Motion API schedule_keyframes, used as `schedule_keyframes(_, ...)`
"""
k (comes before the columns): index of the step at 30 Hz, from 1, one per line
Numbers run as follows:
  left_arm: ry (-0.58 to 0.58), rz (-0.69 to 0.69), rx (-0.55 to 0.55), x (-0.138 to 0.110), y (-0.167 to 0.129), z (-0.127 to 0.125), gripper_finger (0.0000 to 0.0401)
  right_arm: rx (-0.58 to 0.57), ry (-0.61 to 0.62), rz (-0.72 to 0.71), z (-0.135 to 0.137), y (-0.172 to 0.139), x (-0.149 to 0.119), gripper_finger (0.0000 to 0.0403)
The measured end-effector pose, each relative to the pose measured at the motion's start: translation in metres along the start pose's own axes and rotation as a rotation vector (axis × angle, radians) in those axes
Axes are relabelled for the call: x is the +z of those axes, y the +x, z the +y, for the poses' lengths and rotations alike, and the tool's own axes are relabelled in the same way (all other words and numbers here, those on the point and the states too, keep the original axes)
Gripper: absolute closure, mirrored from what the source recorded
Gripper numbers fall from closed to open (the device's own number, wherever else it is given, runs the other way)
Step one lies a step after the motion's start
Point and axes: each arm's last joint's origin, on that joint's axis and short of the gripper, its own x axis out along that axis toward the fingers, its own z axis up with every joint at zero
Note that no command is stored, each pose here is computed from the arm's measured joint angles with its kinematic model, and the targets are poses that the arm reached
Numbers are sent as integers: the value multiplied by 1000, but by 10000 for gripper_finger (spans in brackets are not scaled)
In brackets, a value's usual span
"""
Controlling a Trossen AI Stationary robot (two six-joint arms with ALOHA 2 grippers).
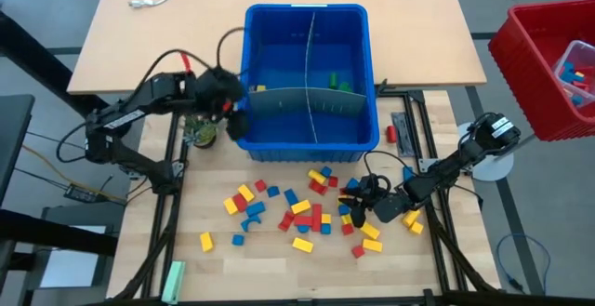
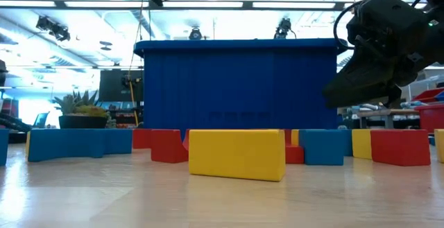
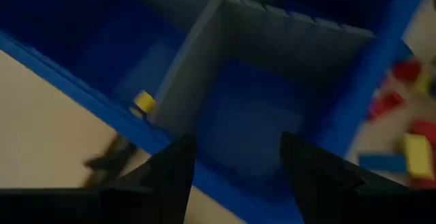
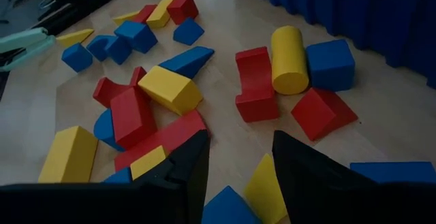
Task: Sort blocks
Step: Put the yellow block into the blue bin
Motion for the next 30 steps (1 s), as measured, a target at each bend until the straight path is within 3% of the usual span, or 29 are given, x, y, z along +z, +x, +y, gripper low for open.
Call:
schedule_keyframes(8,40,144,-122,-30,-4,-54,178,3,1,3,0,0,0,252)
schedule_keyframes(15,29,273,-179,-73,-4,-104,178,5,0,7,0,0,0,252)
schedule_keyframes(23,-277,484,-121,-129,6,-140,178,11,7,2,1,0,0,252)
schedule_keyframes(30,-436,591,-57,-175,16,-160,178,10,-13,2,1,0,0,252)
